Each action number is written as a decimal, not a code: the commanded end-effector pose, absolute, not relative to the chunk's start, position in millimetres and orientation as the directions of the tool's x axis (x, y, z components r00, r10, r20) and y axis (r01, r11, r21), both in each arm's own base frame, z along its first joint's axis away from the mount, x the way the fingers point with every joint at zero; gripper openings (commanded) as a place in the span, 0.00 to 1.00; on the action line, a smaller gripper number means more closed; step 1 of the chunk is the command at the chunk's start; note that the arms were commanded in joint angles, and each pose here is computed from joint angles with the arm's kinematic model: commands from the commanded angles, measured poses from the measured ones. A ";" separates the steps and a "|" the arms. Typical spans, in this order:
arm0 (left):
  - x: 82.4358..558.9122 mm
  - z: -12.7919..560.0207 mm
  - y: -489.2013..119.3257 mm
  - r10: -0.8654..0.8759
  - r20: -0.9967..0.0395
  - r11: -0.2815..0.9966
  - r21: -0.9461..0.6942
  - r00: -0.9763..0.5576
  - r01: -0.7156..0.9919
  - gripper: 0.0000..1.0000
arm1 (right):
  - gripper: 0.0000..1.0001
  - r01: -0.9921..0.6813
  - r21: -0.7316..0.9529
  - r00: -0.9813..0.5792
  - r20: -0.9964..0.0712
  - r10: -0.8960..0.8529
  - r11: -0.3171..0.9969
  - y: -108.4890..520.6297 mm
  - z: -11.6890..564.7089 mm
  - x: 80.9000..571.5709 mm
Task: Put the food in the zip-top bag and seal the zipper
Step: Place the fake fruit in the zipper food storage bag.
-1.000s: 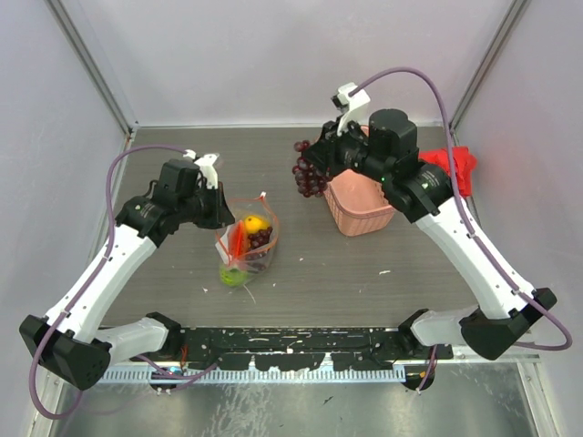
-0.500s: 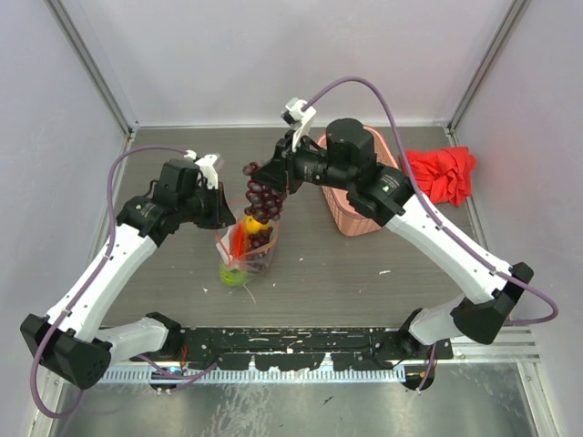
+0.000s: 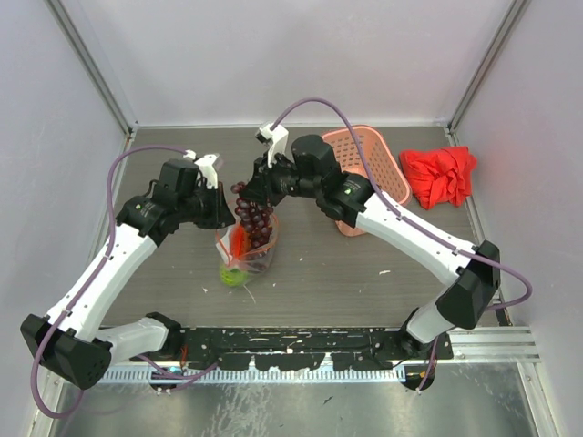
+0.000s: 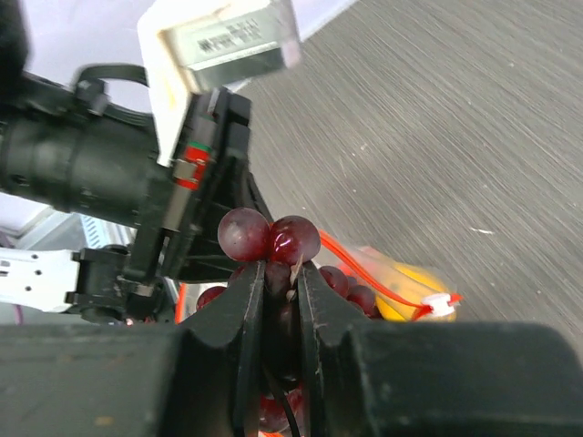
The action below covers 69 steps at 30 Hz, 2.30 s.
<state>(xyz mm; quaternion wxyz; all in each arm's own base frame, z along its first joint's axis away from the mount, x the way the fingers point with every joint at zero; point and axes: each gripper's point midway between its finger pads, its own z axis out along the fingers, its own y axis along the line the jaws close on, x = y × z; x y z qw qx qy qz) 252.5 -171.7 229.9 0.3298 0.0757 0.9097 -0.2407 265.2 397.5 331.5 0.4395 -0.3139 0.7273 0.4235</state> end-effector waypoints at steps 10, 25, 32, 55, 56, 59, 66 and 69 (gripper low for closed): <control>259.6 242.9 -176.3 -0.046 -0.674 0.854 -0.409 -0.737 0.321 0.00 | 0.01 -0.857 0.195 -0.203 -0.979 0.035 0.478 395.5 328.5 273.1; 259.6 242.8 -176.2 -0.047 -0.672 0.854 -0.411 -0.739 0.319 0.00 | 0.05 -0.972 0.183 -0.197 -0.977 -0.086 0.148 434.8 279.9 208.5; 258.1 245.0 -176.0 -0.048 -0.677 0.851 -0.413 -0.735 0.324 0.00 | 0.10 -0.960 0.188 -0.228 -0.953 -0.198 0.206 440.2 234.3 219.7; 254.7 245.4 -178.3 -0.038 -0.677 0.840 -0.420 -0.735 0.344 0.00 | 0.67 -0.910 0.141 -0.229 -0.955 -0.188 0.390 404.5 286.9 233.6; 254.9 245.8 -178.6 -0.038 -0.678 0.839 -0.421 -0.734 0.345 0.00 | 0.67 -0.902 0.137 -0.232 -0.954 -0.191 0.409 399.3 288.8 234.3; 254.6 245.4 -179.0 -0.036 -0.676 0.838 -0.422 -0.736 0.346 0.00 | 0.68 -0.863 0.121 -0.249 -0.946 -0.205 0.491 382.1 289.8 240.8; 254.7 245.4 -179.6 -0.036 -0.675 0.836 -0.424 -0.737 0.348 0.00 | 0.63 -0.726 0.086 -0.334 -0.911 -0.241 0.682 347.8 263.3 261.4; 254.9 244.7 -179.8 -0.035 -0.674 0.836 -0.424 -0.738 0.348 0.00 | 0.59 -0.687 0.101 -0.389 -0.887 -0.247 0.720 344.7 245.3 264.7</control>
